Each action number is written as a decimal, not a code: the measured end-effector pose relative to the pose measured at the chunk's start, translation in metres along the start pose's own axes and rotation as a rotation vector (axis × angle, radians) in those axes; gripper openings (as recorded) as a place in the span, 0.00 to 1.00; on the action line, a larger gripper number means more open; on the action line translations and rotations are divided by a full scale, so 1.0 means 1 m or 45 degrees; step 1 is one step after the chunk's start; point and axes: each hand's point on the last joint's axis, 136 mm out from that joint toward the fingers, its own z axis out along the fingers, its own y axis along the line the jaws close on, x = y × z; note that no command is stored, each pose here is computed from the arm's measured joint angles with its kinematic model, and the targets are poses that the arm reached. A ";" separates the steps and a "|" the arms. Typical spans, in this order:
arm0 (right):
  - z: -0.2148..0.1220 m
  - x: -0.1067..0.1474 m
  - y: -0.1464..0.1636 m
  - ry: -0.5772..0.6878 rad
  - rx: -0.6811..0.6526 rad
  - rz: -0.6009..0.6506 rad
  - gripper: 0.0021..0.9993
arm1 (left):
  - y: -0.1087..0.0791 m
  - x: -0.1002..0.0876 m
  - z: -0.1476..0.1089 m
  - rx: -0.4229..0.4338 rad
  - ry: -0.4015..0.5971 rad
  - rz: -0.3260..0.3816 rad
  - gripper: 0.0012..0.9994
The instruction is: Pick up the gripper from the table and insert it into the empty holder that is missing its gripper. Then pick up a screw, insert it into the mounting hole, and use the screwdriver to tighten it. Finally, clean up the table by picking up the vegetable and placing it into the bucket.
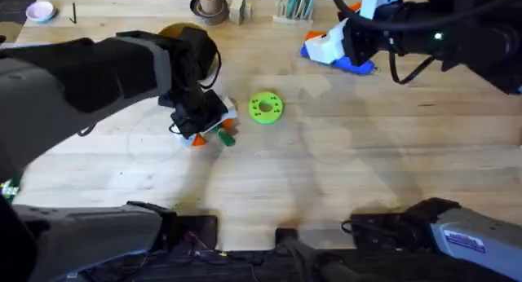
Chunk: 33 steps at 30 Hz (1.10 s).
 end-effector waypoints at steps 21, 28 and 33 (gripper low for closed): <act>0.000 0.000 0.000 0.000 0.000 0.000 0.78 | -0.021 -0.017 -0.064 0.277 -0.278 0.056 0.01; 0.000 0.000 0.000 0.000 0.000 0.000 0.78 | -0.039 -0.067 -0.131 0.477 -0.743 0.015 0.01; 0.000 0.000 0.000 0.000 0.000 0.000 0.78 | -0.039 -0.099 -0.154 0.463 -0.984 -0.069 0.01</act>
